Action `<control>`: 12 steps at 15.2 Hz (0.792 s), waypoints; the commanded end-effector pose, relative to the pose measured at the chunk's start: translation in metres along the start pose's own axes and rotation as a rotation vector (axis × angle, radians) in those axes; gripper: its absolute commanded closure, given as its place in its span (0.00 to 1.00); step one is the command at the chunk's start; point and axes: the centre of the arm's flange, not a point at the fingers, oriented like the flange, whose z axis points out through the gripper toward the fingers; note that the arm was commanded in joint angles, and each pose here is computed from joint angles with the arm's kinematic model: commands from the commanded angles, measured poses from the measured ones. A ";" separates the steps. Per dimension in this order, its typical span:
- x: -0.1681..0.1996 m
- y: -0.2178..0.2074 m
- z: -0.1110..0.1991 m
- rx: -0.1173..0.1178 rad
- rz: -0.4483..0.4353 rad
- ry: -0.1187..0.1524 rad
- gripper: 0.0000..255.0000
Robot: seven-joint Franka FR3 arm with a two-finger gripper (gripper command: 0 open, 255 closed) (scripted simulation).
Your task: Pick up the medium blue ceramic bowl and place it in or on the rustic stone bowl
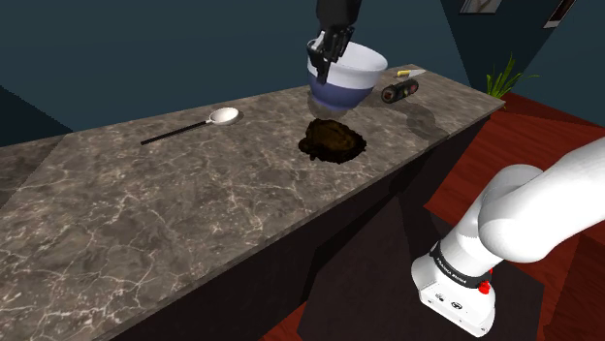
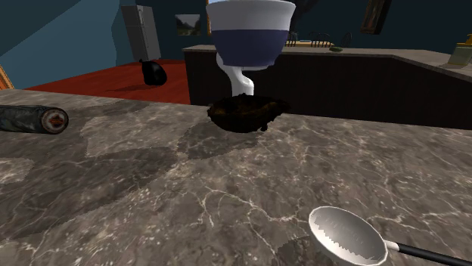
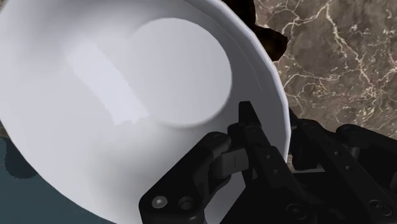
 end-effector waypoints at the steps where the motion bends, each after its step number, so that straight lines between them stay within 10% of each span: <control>1: -0.004 -0.004 0.008 0.000 0.001 0.000 1.00; 12: -0.010 -0.015 0.064 0.000 0.001 0.000 1.00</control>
